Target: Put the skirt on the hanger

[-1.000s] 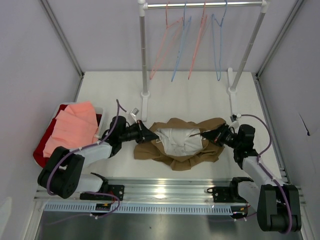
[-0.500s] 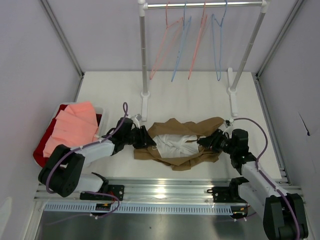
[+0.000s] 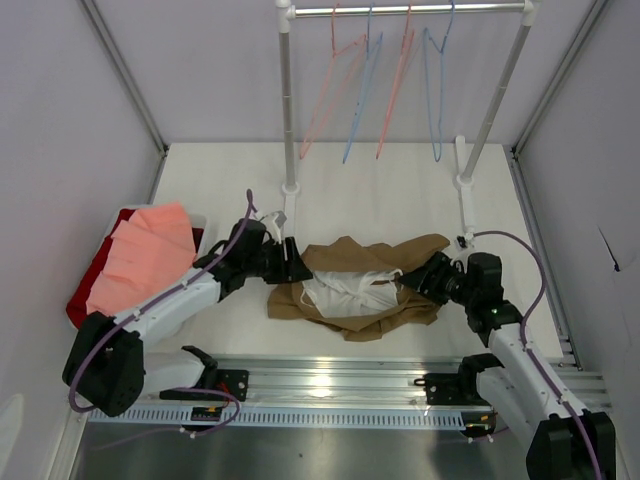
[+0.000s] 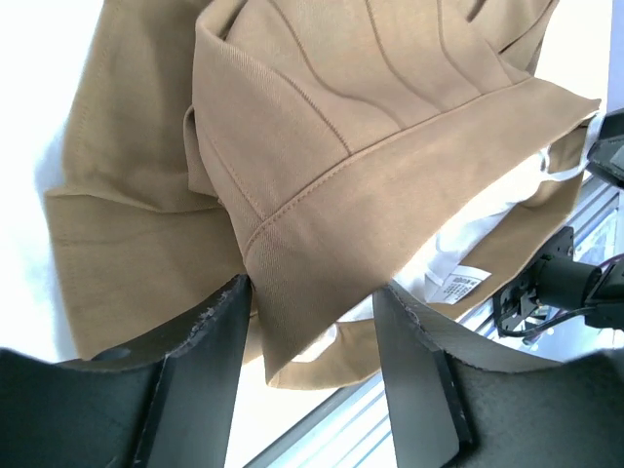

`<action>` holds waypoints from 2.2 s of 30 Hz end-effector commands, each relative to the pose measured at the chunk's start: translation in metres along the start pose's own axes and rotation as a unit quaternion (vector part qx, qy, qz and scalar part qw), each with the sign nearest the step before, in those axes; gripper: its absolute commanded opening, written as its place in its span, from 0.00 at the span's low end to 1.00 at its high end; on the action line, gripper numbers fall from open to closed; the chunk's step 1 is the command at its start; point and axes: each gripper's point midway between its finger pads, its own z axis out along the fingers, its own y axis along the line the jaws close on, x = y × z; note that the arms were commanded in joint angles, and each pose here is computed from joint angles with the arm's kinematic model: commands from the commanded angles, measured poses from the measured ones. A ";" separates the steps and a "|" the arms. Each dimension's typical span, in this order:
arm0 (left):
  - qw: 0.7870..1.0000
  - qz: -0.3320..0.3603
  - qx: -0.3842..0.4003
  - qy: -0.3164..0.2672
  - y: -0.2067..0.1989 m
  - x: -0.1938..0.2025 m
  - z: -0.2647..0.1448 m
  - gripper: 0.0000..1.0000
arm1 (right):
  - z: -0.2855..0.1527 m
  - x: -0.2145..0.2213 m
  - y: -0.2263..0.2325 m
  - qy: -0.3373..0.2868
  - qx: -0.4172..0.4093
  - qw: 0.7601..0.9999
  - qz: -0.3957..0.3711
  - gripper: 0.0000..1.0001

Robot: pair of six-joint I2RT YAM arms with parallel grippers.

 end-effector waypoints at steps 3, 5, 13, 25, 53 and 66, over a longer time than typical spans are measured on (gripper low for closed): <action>0.998 0.048 -0.020 -0.023 -0.009 -0.020 -0.023 0.59 | -0.010 -0.022 0.018 -0.024 0.007 0.999 -0.029 0.62; 0.998 0.053 -0.026 -0.029 -0.012 -0.025 -0.031 0.59 | -0.012 -0.025 0.019 -0.025 0.013 0.999 -0.030 0.62; 0.992 0.089 -0.054 -0.067 -0.024 -0.051 -0.066 0.60 | -0.018 -0.037 0.028 -0.034 0.023 0.998 -0.040 0.63; 0.963 0.172 -0.056 -0.201 -0.105 -0.165 -0.149 0.62 | -0.022 -0.042 0.028 -0.035 0.038 0.997 -0.048 0.63; 0.859 0.307 -0.064 -0.406 -0.177 -0.378 -0.079 0.69 | -0.031 -0.056 0.050 -0.034 0.024 0.996 -0.084 0.63; 0.857 0.297 -0.058 -0.417 -0.177 -0.390 -0.062 0.66 | -0.025 -0.056 0.045 -0.027 0.024 0.995 -0.090 0.62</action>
